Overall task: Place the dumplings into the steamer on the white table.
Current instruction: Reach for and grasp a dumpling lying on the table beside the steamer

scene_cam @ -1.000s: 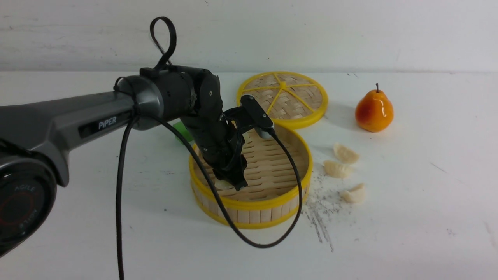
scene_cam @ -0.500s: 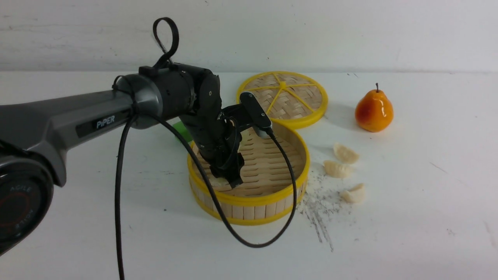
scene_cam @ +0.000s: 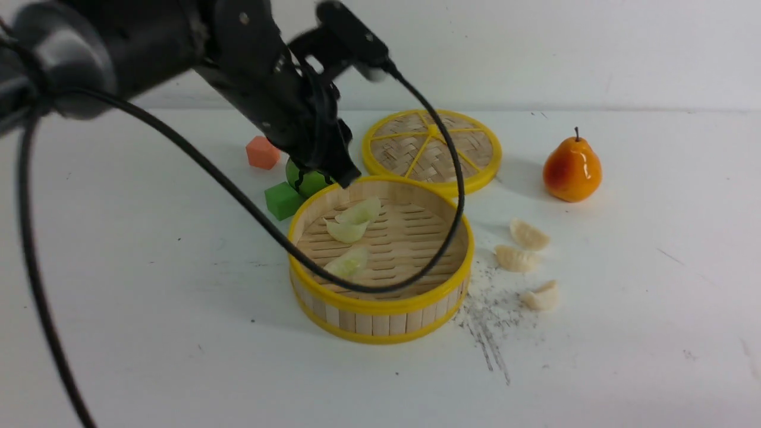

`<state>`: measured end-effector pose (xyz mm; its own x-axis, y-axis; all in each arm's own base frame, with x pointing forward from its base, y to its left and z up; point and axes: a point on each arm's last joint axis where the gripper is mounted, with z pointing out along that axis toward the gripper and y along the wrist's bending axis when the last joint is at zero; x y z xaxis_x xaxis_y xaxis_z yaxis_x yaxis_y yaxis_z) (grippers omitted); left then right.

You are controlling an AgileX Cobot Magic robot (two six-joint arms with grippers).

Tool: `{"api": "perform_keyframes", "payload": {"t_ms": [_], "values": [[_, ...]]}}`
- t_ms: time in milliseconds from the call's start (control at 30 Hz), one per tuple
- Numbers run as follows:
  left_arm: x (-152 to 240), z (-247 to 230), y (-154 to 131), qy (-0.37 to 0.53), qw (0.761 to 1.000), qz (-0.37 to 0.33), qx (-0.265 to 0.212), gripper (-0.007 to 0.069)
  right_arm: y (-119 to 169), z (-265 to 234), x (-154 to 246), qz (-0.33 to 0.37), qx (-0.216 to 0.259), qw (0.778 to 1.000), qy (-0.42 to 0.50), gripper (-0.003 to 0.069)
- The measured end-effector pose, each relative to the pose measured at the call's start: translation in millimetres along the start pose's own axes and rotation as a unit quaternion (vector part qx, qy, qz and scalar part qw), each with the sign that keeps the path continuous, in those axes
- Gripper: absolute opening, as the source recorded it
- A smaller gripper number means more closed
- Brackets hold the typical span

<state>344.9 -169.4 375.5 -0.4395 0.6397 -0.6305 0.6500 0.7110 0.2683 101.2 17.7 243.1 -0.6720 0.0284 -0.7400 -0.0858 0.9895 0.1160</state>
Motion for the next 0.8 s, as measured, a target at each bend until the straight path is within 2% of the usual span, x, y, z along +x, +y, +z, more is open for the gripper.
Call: {"api": "perform_keyframes", "payload": {"t_ms": [133,267,333,633,700,800], "values": [[5,-67,3,-0.012,0.999,-0.043,-0.027,-0.0006,2,5,1,-0.005,-0.007,0.998,0.059,0.0102],[22,-125,-2,-0.005,0.994,-0.105,-0.026,-0.0013,8,11,-26,-0.007,-0.015,0.995,0.101,0.0143],[37,-139,-9,0.017,0.99,-0.136,-0.016,-0.0013,11,17,-48,-0.015,-0.019,0.994,0.102,0.019],[94,-147,-33,0.069,0.985,-0.157,0.001,-0.0013,19,57,-111,-0.051,-0.037,0.994,0.087,0.0376],[121,-147,-44,0.079,0.983,-0.164,0.003,-0.0013,24,88,-133,-0.039,-0.055,0.993,0.099,0.0472],[152,-146,-57,0.085,0.982,-0.169,0.004,-0.0013,27,125,-153,-0.045,-0.066,0.99,0.117,0.0542]]}}
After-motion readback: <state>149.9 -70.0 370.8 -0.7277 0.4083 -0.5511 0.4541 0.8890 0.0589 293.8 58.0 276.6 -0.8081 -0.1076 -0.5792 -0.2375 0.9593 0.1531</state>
